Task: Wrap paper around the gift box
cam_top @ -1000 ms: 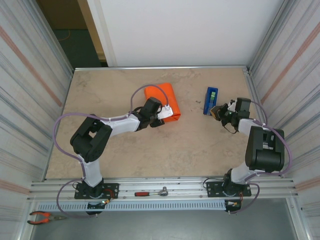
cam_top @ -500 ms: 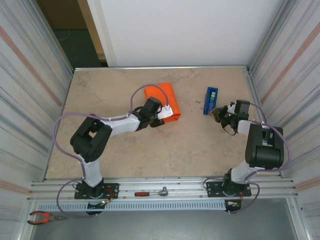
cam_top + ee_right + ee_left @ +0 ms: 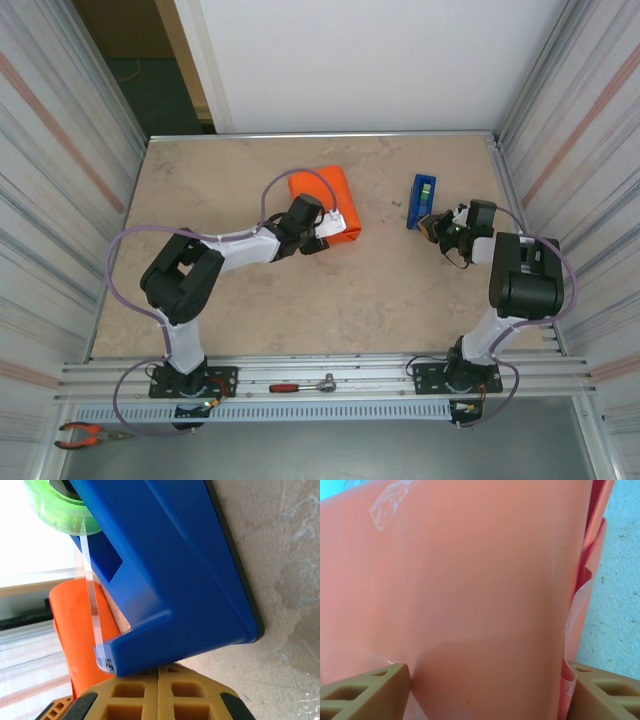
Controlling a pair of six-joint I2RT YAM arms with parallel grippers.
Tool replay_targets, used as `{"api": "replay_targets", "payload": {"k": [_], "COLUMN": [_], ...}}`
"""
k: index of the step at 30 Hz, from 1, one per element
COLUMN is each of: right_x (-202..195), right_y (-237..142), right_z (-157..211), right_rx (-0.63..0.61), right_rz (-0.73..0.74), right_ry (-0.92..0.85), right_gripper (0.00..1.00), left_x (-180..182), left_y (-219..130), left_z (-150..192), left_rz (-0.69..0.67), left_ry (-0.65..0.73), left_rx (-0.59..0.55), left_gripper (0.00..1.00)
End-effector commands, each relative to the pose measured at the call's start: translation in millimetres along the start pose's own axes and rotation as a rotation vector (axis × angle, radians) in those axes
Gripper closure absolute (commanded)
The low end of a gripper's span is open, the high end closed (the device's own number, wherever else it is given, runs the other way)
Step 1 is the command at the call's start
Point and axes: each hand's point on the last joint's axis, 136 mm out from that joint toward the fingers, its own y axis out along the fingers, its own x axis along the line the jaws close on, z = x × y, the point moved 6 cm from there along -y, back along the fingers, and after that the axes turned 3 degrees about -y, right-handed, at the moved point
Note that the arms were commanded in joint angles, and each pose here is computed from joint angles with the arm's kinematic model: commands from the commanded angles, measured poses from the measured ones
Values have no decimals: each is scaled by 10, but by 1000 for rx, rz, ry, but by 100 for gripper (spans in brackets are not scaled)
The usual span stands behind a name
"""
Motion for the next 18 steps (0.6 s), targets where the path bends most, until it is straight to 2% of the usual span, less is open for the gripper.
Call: {"api": "replay_targets", "payload": {"k": [1,8,18], "right_x": [-178,-173,268], "right_y": [196,211,-40], "right_z": [105,164,371], "right_rx": [45,56,86], "right_rz": [48,23,-19], "right_ry": [85,88,-65], "right_gripper": [100,100,100], "left_x": [-143,-144,-147], "left_y": [111,104,100], "left_z": [211,210,217], "left_rz": [73,74,74], "left_ry": [-12,-11,-12], "left_rx": [88,85,86], "left_gripper": [25,26,25]}}
